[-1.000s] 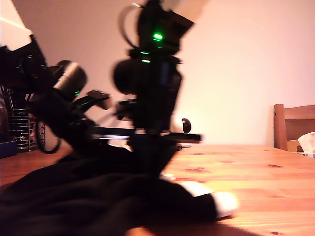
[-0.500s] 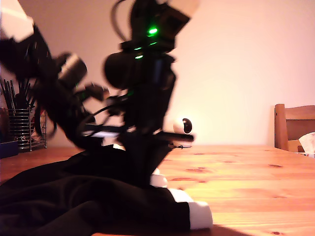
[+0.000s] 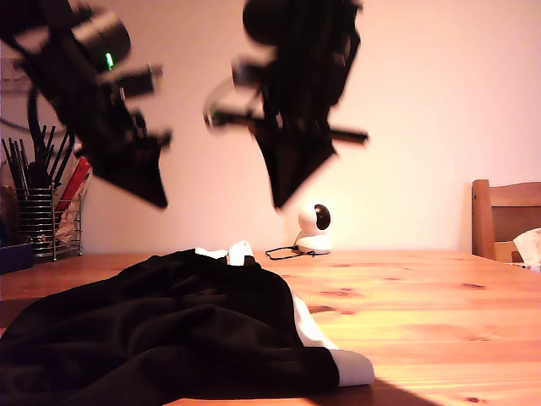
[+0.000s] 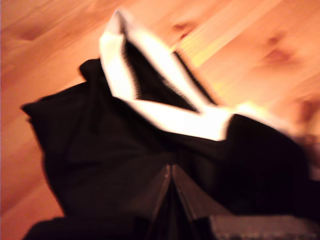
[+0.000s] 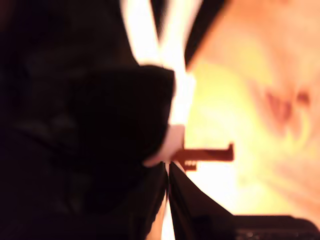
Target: Fold the shorts in front of you. After folding it, place it to the right side.
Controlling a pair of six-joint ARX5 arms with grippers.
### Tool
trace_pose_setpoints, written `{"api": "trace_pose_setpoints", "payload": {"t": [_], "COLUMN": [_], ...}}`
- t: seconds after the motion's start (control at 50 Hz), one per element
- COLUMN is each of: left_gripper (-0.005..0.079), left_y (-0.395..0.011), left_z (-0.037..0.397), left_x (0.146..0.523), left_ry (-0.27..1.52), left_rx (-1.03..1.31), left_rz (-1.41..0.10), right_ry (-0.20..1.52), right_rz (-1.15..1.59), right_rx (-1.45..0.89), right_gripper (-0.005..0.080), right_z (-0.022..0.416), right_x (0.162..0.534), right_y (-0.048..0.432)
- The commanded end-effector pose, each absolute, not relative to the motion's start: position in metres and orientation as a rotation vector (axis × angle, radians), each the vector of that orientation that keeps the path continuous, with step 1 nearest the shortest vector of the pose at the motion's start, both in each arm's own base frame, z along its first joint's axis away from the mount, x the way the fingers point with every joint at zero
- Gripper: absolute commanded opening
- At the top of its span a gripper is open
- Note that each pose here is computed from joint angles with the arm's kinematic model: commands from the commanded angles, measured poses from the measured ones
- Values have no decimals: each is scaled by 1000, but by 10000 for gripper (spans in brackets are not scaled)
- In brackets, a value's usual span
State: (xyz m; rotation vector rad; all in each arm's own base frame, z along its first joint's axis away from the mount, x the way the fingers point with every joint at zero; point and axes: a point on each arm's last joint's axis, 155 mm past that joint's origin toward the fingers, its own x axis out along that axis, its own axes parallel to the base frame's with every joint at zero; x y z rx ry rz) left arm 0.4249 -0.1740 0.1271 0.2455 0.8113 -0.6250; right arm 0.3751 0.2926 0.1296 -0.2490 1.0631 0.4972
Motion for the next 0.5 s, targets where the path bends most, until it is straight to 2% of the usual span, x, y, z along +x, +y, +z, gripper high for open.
{"api": "trace_pose_setpoints", "payload": {"t": [0.0,0.32,0.48], "left_gripper": [-19,-19,-19], "left_y": [-166,-149,-143], "left_z": [130,135,120], "left_x": [420,373,335], "left_ry": [827,819,857], "left_rx": [203,60,-38], "left_rz": [-611,-597,-569], "right_ry": [1048,878,889], "right_rz": [510,602,663], "right_rx": [-263,-229,-200], "right_gripper": [-11,-11,-11], "right_z": [129,136,121], "right_x": [369,339,314], "right_y": [288,274,270]}}
